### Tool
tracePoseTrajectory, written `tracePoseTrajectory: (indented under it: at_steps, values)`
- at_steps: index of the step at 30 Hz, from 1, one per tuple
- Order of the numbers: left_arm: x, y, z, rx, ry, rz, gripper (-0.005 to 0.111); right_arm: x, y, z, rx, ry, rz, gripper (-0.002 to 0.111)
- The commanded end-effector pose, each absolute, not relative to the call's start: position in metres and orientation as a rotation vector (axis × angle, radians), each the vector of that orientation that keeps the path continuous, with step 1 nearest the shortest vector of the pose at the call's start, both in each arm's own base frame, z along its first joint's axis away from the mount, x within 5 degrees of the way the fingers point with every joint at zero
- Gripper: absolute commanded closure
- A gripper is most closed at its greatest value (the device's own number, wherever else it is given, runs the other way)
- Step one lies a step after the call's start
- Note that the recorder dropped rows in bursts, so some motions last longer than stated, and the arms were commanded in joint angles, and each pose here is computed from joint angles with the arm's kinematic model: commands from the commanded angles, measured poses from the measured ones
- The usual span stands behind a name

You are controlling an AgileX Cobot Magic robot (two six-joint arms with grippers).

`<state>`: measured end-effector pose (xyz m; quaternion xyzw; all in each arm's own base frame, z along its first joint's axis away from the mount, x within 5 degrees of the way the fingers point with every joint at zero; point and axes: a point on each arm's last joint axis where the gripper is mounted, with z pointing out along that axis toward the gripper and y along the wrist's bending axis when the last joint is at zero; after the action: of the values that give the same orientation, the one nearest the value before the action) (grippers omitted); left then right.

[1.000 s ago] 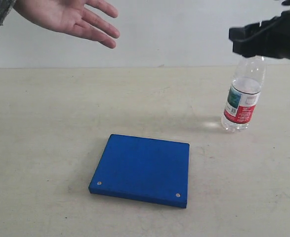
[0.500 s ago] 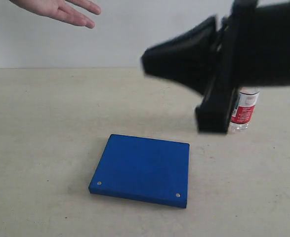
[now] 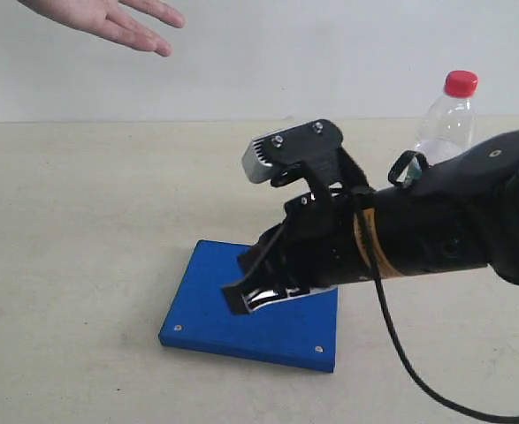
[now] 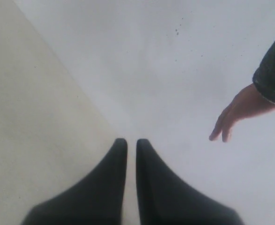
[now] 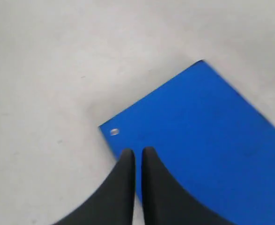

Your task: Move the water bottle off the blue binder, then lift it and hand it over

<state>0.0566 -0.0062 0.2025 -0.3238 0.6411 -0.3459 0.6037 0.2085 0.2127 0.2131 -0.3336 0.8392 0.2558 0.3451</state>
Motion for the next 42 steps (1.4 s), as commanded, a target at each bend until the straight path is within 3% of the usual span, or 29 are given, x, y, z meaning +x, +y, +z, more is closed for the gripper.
tracePoseTrajectory:
  at_steps: [1, 8, 11, 16, 18, 22, 23, 26, 30, 37, 42]
  values:
    - [0.056, -0.008, 0.201, -0.759, 1.502, -0.827, 0.100, 0.221, 0.223, 0.199, -0.889, 2.212, 0.647, 0.107]
    - [0.054, -0.016, 0.190, -0.559, 1.704, -0.701, 0.100, 0.266, 0.244, 0.169, -0.888, 2.366, 1.077, 0.107]
    - [0.053, -0.018, 0.188, -0.552, 1.739, -0.713, 0.100, 0.298, 0.238, 0.170, -0.814, 2.336, 0.994, 0.107]
    - [0.055, -0.013, 0.195, -0.549, 1.644, -0.669, 0.099, 0.329, 0.224, 0.170, -0.825, 2.219, 0.597, 0.105]
    - [0.053, -0.016, 0.200, -0.363, 1.693, -0.561, 0.096, 0.330, 0.222, 0.170, -0.827, 2.211, 0.561, 0.095]
    - [0.045, -0.036, 0.229, -0.036, 1.593, -0.648, 0.087, 0.331, 0.222, 0.166, -0.822, 2.222, 0.550, 0.057]
    - [0.045, -0.039, 0.235, -0.019, 1.559, -0.702, 0.087, 0.332, 0.222, 0.164, -0.817, 2.228, 0.546, 0.055]
    - [0.056, -0.041, 0.240, 0.018, 1.570, -0.700, 0.087, 0.334, 0.220, 0.154, -0.731, 2.297, 0.588, 0.066]
    - [0.080, -0.039, 0.224, 0.003, 1.788, -0.659, 0.085, 0.336, 0.215, 0.143, -0.663, 2.366, 0.665, 0.081]
    - [0.122, -0.034, 0.198, -0.153, 2.048, -0.663, 0.083, 0.349, 0.202, 0.137, -0.585, 2.356, 0.460, 0.081]
    - [0.138, -0.043, 0.184, -0.002, 2.160, -0.755, 0.083, 0.350, 0.201, 0.118, -0.598, 2.399, 0.439, 0.081]
